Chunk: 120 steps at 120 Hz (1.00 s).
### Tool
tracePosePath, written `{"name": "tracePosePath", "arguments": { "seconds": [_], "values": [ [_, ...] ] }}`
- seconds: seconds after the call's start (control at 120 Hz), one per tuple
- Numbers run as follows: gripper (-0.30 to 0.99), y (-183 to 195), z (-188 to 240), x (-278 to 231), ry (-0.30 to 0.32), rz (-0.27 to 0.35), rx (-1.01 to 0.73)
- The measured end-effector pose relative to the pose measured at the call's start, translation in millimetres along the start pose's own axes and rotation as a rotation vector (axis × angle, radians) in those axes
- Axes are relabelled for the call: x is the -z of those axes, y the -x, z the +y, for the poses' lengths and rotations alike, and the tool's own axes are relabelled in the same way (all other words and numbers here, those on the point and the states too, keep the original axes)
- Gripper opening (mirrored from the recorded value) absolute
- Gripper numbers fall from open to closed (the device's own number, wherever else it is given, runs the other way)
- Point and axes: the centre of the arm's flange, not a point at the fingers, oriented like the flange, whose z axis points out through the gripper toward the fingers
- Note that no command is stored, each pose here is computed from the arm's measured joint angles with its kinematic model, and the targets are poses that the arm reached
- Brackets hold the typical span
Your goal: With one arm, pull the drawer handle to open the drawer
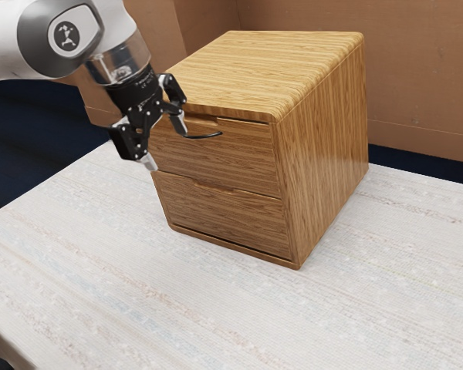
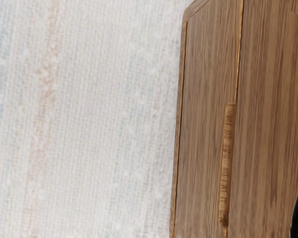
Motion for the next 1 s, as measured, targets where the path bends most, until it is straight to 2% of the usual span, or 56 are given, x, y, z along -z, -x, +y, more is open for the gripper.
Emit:
{"name": "tracePosePath", "arguments": {
  "seconds": [0.2,0.3,0.525,0.667,0.808,1.0],
  "values": [
    [0.69,19.3,1.9,-2.3,0.039,-0.003,-0.031],
    [0.69,20.6,-14.1,-7.4,0.071,-0.006,-0.038],
    [0.69,-2.7,-13.5,2.4,0.164,0.003,0.001],
    [0.69,0.3,-10.6,2.7,0.197,0.001,-0.003],
    [0.69,11.3,-9.2,-5.9,0.201,-0.004,-0.021],
    [0.69,8.3,-8.8,-14.5,0.196,-0.002,-0.014]
  ]
}}
